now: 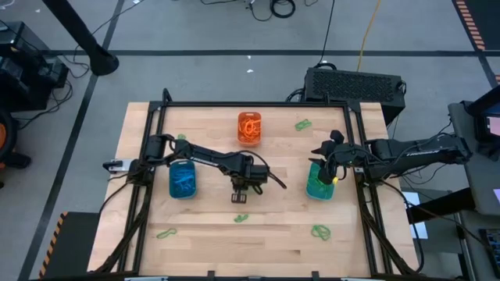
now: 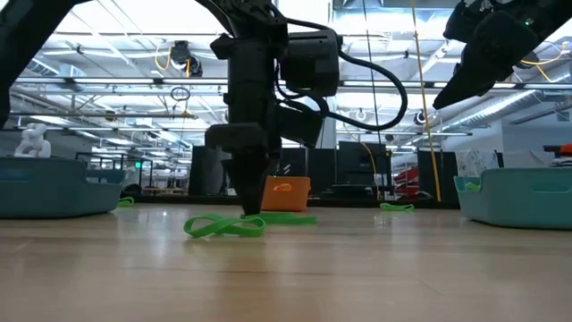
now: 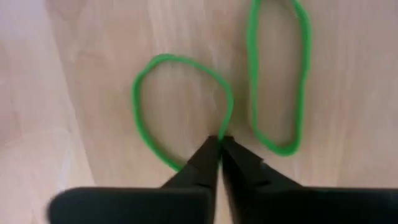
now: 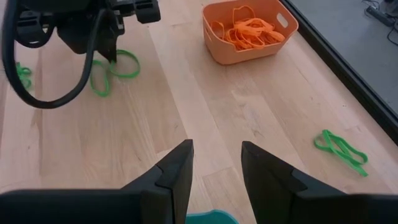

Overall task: Sort rubber bands into baskets
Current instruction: Put the green rubber band into the green bin

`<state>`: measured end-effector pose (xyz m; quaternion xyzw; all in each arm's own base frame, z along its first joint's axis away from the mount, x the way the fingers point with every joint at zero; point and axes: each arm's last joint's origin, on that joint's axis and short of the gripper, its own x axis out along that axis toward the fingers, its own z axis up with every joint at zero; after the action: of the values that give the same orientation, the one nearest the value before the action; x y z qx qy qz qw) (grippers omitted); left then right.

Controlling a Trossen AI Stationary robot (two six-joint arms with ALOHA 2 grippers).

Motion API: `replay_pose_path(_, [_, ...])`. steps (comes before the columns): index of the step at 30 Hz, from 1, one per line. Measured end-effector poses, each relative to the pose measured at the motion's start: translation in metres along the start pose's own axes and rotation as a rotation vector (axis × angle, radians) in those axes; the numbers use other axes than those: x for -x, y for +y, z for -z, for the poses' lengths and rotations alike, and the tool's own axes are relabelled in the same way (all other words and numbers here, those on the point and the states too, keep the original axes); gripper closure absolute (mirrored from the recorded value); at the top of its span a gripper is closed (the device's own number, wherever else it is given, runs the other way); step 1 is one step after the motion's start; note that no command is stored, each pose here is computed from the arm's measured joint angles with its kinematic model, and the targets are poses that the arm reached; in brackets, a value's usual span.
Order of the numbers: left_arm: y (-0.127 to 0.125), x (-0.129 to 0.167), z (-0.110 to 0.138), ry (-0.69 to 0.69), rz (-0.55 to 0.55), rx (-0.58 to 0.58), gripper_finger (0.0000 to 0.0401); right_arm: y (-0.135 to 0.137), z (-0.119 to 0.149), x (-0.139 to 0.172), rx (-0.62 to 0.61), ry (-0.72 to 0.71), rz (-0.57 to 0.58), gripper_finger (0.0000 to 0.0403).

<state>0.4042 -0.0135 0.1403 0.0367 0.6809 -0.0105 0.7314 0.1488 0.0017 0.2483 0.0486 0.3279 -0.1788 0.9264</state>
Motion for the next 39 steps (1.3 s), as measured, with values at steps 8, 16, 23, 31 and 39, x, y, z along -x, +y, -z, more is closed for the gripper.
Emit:
replay_pose_path(8, [0.003, 0.01, -0.01, -0.081, -0.088, 0.035, 0.0398, -0.001, 0.003, 0.001, 0.014, 0.027, 0.007, 0.0275])
replay_pose_path(16, [-0.011, 0.048, -0.037, -0.454, -0.09, 0.072, 0.04, -0.004, 0.004, 0.007, 0.008, 0.004, 0.003, 0.0275])
replay_pose_path(23, [-0.02, 0.056, -0.07, -0.834, -0.07, 0.058, 0.04, -0.007, 0.003, 0.015, -0.008, -0.037, -0.009, 0.0275])
replay_pose_path(31, [-0.011, 0.053, -0.101, -1.231, -0.048, 0.143, 0.0401, -0.009, 0.003, 0.019, -0.021, -0.057, -0.016, 0.0275])
replay_pose_path(39, [-0.003, 0.006, -0.117, -1.402, 0.083, 0.332, 0.0401, -0.009, 0.002, 0.021, -0.032, -0.08, -0.022, 0.0275])
